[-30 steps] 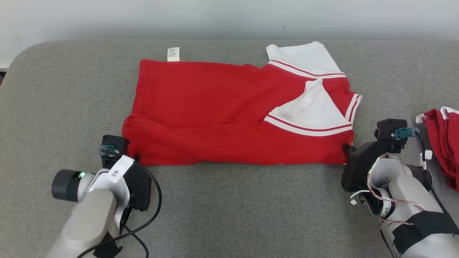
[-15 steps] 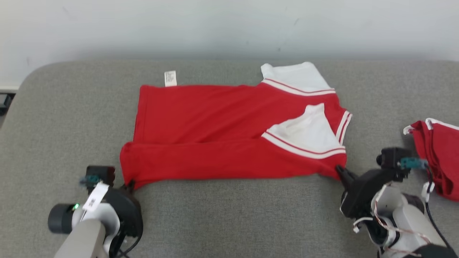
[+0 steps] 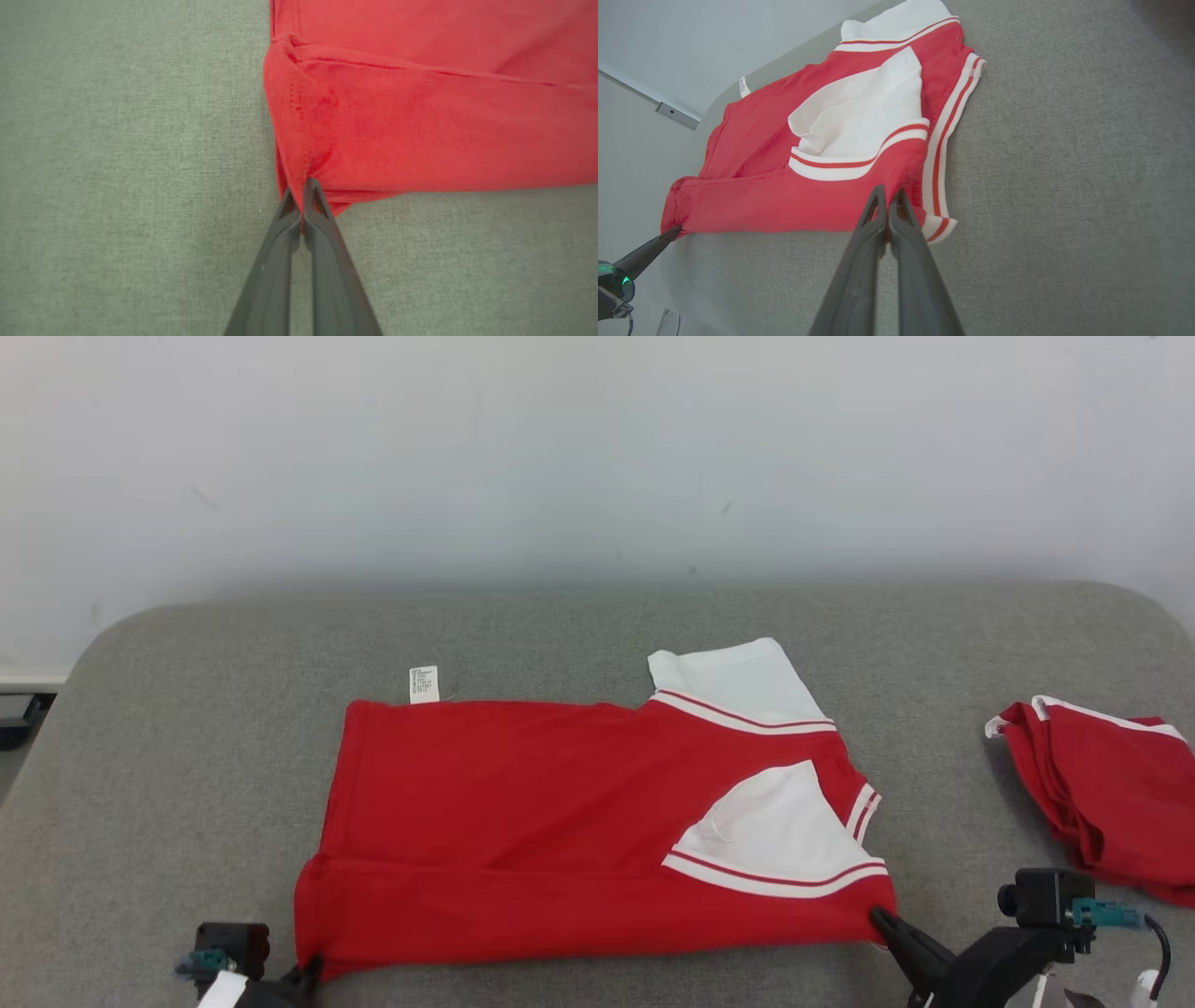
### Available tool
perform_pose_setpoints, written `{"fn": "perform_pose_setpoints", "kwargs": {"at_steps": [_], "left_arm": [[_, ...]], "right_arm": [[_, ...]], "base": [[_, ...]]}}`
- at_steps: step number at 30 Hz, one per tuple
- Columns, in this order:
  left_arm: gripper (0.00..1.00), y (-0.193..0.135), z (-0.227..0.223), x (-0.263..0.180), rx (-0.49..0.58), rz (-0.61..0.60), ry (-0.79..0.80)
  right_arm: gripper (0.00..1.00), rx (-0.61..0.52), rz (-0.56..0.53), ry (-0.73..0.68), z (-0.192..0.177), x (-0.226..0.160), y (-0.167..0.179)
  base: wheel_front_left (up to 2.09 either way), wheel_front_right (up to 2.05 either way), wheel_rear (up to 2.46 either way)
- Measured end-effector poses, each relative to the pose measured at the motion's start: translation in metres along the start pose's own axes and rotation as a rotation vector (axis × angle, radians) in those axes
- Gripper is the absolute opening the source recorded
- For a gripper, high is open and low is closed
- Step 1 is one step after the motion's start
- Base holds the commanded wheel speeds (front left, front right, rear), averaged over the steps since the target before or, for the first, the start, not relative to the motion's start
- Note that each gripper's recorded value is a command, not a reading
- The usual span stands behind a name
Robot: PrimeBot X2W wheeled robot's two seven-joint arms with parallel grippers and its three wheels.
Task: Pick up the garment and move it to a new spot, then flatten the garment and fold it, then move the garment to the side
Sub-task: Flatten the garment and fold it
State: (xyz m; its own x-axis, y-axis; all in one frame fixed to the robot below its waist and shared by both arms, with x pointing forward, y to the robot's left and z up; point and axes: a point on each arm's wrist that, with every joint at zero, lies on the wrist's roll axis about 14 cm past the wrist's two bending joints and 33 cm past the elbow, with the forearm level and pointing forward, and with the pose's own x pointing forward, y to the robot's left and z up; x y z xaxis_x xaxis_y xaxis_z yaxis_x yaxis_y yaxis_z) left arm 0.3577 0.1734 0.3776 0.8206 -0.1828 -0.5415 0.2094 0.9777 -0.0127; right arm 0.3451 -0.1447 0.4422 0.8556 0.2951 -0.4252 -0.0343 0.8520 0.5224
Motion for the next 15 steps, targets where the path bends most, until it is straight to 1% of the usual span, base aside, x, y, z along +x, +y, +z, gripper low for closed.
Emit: {"fn": "perform_pose_setpoints", "kwargs": {"at_steps": [3,8,15], "left_arm": [[0.0,-0.007,-0.007,-0.005,0.016,-0.021,0.003],[0.0,-0.023,-0.008,-0.009,0.036,-0.071,-0.014],[0.0,-0.025,-0.03,-0.018,0.033,-0.051,0.021]], "right_arm": [[0.0,0.012,0.006,-0.002,-0.003,-0.017,0.0],[0.0,0.053,-0.026,-0.001,-0.013,-0.041,-0.009],[0.0,0.096,-0.067,0.005,-0.016,-0.055,-0.014]], "base": [[0.0,0.0,0.0],[0.0,0.0,0.0],[0.0,0.0,0.0]]}}
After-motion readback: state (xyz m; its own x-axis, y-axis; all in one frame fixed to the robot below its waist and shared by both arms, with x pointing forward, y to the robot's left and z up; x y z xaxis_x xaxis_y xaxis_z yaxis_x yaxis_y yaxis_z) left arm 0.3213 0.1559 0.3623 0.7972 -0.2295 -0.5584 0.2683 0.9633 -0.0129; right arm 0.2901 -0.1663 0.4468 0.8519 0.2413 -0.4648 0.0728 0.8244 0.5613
